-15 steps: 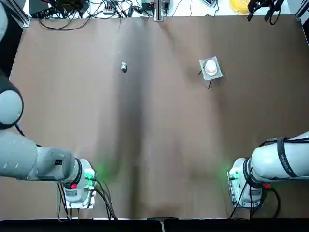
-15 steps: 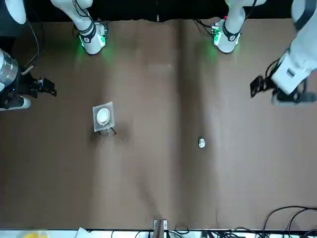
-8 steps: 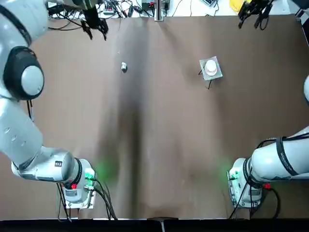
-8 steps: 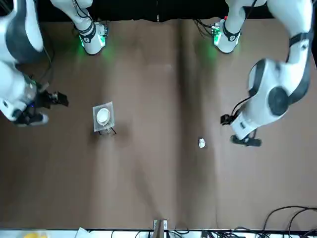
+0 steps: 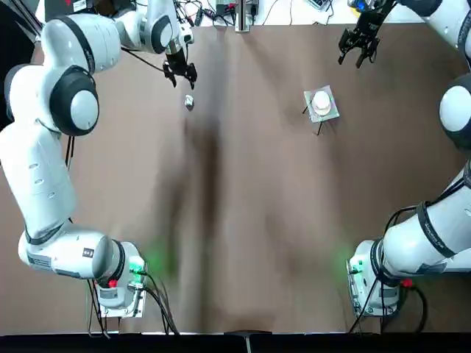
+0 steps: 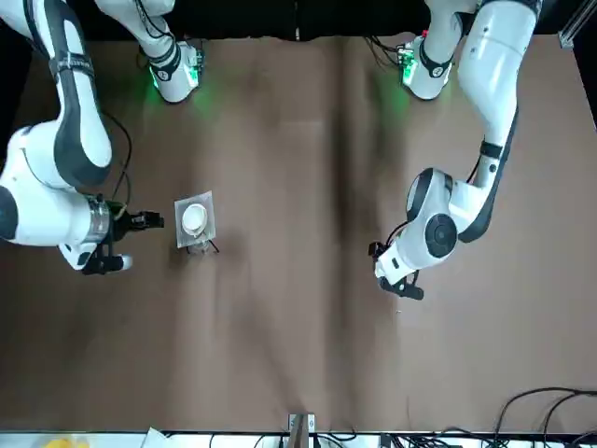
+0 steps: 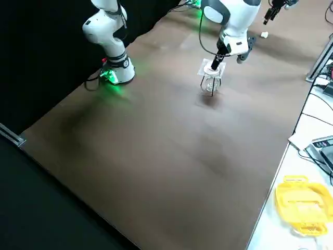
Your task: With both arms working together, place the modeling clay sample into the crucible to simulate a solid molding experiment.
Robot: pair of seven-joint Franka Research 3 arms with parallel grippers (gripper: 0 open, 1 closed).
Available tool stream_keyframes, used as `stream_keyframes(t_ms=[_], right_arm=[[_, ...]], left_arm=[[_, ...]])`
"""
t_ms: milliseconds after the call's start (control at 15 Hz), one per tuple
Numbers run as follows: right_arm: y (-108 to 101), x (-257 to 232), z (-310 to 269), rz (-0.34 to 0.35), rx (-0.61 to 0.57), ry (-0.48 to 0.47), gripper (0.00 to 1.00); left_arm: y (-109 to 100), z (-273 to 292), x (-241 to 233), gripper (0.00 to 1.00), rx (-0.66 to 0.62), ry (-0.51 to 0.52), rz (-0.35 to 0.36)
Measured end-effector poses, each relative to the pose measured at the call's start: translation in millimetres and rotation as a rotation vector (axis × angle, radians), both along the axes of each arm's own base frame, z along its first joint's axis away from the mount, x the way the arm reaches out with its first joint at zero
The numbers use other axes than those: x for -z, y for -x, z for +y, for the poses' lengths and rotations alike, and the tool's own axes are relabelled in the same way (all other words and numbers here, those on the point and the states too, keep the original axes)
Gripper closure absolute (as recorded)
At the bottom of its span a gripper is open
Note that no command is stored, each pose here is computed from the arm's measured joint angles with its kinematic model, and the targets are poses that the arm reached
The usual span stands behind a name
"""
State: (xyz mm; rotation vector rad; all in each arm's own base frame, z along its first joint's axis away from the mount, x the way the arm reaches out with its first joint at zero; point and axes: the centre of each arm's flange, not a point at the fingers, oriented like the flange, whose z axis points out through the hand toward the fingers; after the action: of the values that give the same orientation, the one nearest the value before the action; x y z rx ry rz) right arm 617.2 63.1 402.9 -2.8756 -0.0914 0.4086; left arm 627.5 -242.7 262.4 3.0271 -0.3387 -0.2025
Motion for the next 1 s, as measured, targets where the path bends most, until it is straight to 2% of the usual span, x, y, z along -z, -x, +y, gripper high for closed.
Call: stream_keyframes(t_ms=[67, 133, 200, 267, 333, 467, 600, 667, 933, 1000], right_arm=[[0, 7, 4, 0.011, -0.007, -0.006, 0.11], [0, 14, 10, 0.023, -0.018, -0.008, 0.16], [0, 23, 17, 0.037, -0.029, -0.007, 0.26], [2, 42, 27, 0.072, -0.049, -0.007, 0.47], [3, 51, 32, 0.087, -0.057, -0.006, 0.52], [5, 65, 40, 0.109, -0.072, -0.006, 0.55], [6, 72, 45, 0.121, -0.083, -0.006, 0.57], [6, 74, 46, 0.124, -0.093, -0.008, 0.57], [10, 82, 50, 0.149, -0.135, -0.021, 0.66], [11, 84, 52, 0.155, -0.14, -0.021, 0.66]], left_arm=[[0, 0, 11, 0.02, -0.003, 0.002, 0.004], [-1, 1, 23, 0.02, -0.008, 0.005, 0.006], [-2, 2, 35, 0.03, -0.014, 0.009, 0.005], [-3, 4, 56, 0.04, -0.019, 0.013, 0.008], [-2, 4, 64, 0.04, -0.02, 0.013, 0.013], [-1, 4, 73, 0.18, -0.02, 0.011, 0.022], [0, 4, 74, 0.2, -0.02, 0.011, 0.024], [0, 4, 75, 0.28, -0.019, 0.011, 0.026], [4, -1, 84, 0.33, -0.011, 0.008, 0.038], [4, -1, 85, 0.39, -0.011, 0.007, 0.04]])
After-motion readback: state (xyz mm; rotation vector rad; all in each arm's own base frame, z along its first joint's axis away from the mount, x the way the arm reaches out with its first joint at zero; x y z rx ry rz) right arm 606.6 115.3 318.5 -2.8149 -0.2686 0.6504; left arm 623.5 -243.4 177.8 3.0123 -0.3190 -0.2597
